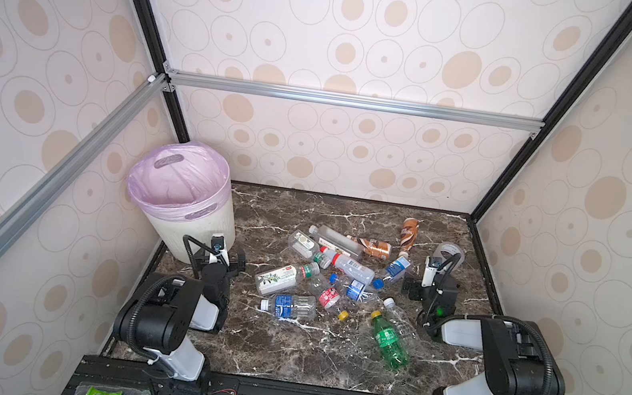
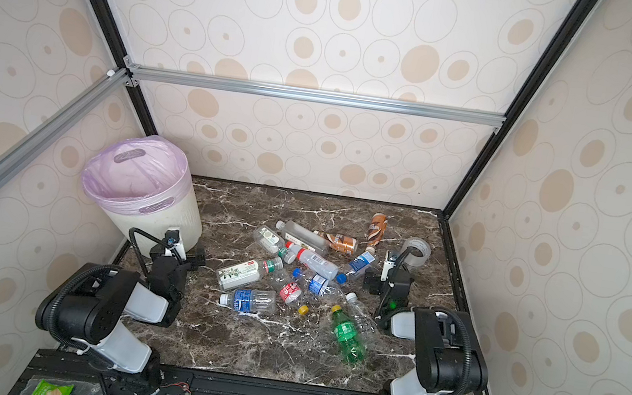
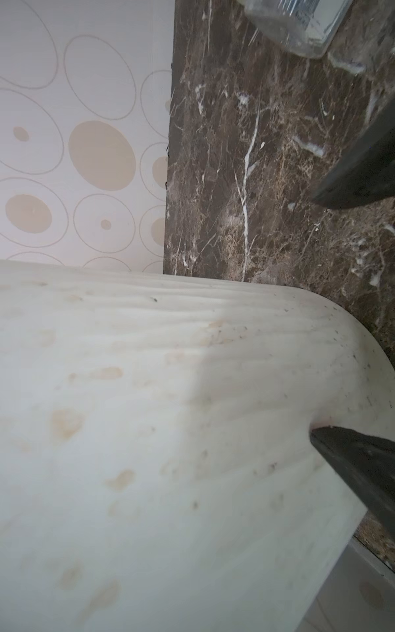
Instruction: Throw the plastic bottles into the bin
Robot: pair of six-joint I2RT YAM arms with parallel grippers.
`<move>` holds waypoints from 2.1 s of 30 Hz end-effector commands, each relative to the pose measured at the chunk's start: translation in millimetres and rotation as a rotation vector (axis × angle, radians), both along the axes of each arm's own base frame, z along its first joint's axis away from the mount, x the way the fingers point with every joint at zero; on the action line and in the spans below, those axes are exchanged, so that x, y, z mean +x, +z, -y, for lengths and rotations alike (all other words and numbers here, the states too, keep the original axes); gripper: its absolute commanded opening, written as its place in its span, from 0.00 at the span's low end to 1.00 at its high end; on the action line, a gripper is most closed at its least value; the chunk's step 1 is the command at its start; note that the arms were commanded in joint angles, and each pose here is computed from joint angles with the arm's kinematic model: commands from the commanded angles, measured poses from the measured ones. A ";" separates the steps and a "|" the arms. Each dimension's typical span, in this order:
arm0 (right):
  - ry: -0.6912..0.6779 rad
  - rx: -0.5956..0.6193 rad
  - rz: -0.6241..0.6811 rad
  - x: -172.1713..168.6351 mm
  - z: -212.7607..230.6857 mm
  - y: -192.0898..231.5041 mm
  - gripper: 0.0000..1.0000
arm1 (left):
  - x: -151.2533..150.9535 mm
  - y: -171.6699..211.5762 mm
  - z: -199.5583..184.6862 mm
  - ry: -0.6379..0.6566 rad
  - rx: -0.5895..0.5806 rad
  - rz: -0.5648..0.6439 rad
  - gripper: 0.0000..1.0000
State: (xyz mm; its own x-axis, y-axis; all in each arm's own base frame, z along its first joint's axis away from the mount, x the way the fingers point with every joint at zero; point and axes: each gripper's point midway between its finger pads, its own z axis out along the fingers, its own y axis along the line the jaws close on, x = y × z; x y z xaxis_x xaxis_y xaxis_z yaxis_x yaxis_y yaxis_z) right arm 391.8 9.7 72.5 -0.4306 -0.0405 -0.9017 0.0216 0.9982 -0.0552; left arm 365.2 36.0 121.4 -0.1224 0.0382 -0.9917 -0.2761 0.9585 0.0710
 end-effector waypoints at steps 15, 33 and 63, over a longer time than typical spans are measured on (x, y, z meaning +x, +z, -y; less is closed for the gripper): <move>-0.001 -0.012 0.037 5.8 2.1 13.4 1.00 | 2.4 11.8 -1.2 0.005 -0.002 0.046 0.99; -0.116 -0.022 0.062 4.1 20.6 23.1 1.00 | -0.7 20.2 1.9 -0.006 0.012 0.062 0.99; -0.258 0.230 -0.132 -13.7 16.5 120.8 1.00 | 37.3 270.5 96.7 -0.038 0.081 -0.069 0.99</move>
